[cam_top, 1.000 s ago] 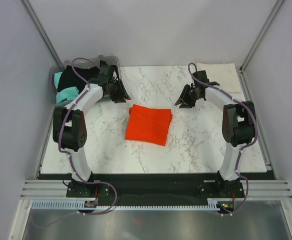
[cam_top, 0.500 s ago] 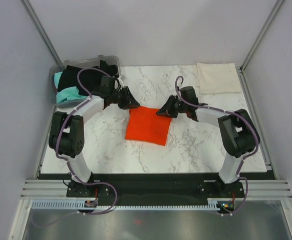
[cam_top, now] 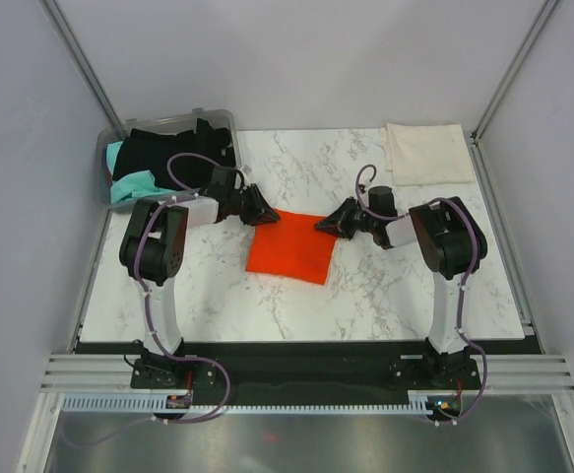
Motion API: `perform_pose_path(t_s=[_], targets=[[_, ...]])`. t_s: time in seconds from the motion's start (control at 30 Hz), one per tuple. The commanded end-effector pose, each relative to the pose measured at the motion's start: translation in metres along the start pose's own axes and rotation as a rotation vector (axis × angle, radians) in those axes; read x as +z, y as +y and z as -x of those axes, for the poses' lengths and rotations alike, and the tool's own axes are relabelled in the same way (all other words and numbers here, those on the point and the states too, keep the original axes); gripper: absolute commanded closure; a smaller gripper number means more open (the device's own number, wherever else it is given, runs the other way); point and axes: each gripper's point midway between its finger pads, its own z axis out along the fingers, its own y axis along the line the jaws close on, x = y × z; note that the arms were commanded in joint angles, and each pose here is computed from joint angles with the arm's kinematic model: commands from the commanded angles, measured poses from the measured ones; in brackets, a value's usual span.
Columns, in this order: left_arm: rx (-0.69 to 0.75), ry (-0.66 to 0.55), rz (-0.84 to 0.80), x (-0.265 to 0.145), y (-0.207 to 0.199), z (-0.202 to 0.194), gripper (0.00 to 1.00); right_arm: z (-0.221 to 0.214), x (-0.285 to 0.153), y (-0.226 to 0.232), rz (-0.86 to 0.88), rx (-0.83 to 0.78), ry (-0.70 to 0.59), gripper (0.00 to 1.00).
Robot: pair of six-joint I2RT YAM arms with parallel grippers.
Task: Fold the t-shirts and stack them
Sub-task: Fold the tshirt
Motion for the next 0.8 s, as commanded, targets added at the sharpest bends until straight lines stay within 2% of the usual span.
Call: perform_pose_path(t_s=[0.0,0.23,0.3,0.33,0.4,0.43,0.5,0.57,0.6,0.7,0.77], targets=[[0.015,-0.035,0.08,0.005,0.017,0.012,0.73,0.006,0.004,-0.003,0.035,-0.017,-0.002,0.83],[0.045,0.017,0.188,0.014,0.05,0.005,0.73,0.023,-0.007,-0.04,-0.061,0.009,-0.022,0.78],[0.077,0.021,0.205,0.011,0.053,0.008,0.73,0.02,-0.013,-0.057,-0.142,0.039,0.006,0.77],[0.089,0.017,0.222,0.009,0.055,0.008,0.73,0.032,-0.015,-0.055,-0.162,-0.031,-0.004,0.75],[0.133,-0.018,0.223,-0.005,0.044,0.016,0.72,0.028,-0.027,-0.068,-0.283,-0.042,0.051,0.72],[0.142,-0.035,0.232,-0.013,0.039,0.02,0.71,0.035,-0.035,-0.06,-0.355,-0.054,0.06,0.69],[0.178,-0.092,0.208,-0.038,0.011,0.033,0.66,0.047,-0.047,-0.046,-0.395,-0.181,0.066,0.66],[0.192,-0.112,0.182,-0.055,-0.009,0.035,0.62,0.063,-0.066,-0.009,-0.409,-0.278,0.029,0.62],[0.212,-0.151,0.148,-0.072,-0.032,0.039,0.62,0.067,-0.076,0.016,-0.385,-0.321,-0.001,0.61],[0.241,-0.152,0.086,-0.091,-0.064,0.025,0.61,0.049,-0.082,0.044,-0.334,-0.333,0.022,0.56],[0.231,-0.101,0.044,-0.09,-0.071,0.004,0.61,0.014,-0.069,0.06,-0.234,-0.34,0.083,0.55]])
